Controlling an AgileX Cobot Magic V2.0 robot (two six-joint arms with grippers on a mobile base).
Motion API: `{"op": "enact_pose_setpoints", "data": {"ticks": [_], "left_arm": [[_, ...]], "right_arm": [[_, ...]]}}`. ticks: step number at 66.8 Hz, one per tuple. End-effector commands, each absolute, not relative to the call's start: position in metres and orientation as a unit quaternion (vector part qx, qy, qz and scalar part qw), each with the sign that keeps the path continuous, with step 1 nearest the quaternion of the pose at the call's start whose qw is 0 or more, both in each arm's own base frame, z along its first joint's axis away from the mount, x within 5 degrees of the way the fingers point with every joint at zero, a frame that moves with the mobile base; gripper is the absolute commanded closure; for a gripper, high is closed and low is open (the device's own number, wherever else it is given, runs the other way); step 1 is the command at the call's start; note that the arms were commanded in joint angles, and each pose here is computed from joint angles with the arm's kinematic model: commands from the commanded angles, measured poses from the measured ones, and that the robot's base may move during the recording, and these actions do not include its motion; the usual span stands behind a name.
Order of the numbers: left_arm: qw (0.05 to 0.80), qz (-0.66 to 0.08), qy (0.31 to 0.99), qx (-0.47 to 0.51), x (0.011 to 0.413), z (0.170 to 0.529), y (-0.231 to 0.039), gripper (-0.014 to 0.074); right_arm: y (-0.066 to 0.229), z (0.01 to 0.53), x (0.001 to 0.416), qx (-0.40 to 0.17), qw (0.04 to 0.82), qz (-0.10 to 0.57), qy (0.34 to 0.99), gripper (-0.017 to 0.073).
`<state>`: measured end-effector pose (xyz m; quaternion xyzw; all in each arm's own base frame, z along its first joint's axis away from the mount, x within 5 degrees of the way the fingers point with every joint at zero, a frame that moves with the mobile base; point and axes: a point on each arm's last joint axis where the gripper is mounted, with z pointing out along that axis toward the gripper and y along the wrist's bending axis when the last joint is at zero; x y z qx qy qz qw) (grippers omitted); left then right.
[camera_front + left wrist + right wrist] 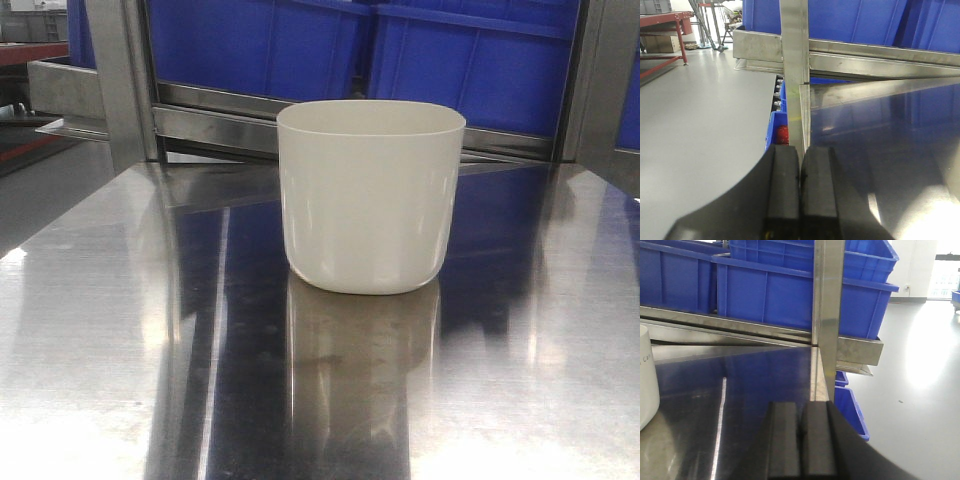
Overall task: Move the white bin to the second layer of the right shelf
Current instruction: 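Move the right gripper toward the white bin on the steel table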
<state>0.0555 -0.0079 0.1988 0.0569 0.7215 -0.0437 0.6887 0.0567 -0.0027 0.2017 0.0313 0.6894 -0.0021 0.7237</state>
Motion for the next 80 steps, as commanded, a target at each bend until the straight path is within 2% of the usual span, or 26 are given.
{"op": "enact_pose_setpoints", "data": {"ticks": [1,69,80], "left_arm": [[0.712,-0.047,0.699,0.055,0.056,0.195,-0.008,0.0509],[0.712,-0.047,0.699,0.055,0.056,0.195,-0.008,0.0509],[0.712,-0.047,0.699,0.055,0.056,0.195,-0.008,0.0509]], "right_arm": [[-0.003,0.216,0.055,0.027,0.761,-0.011,0.648,0.0512],[-0.003,0.216,0.055,0.027,0.759,-0.011,0.651,0.0512],[-0.002,0.229,0.055,0.025,0.718,-0.006,0.696,0.0512]]}}
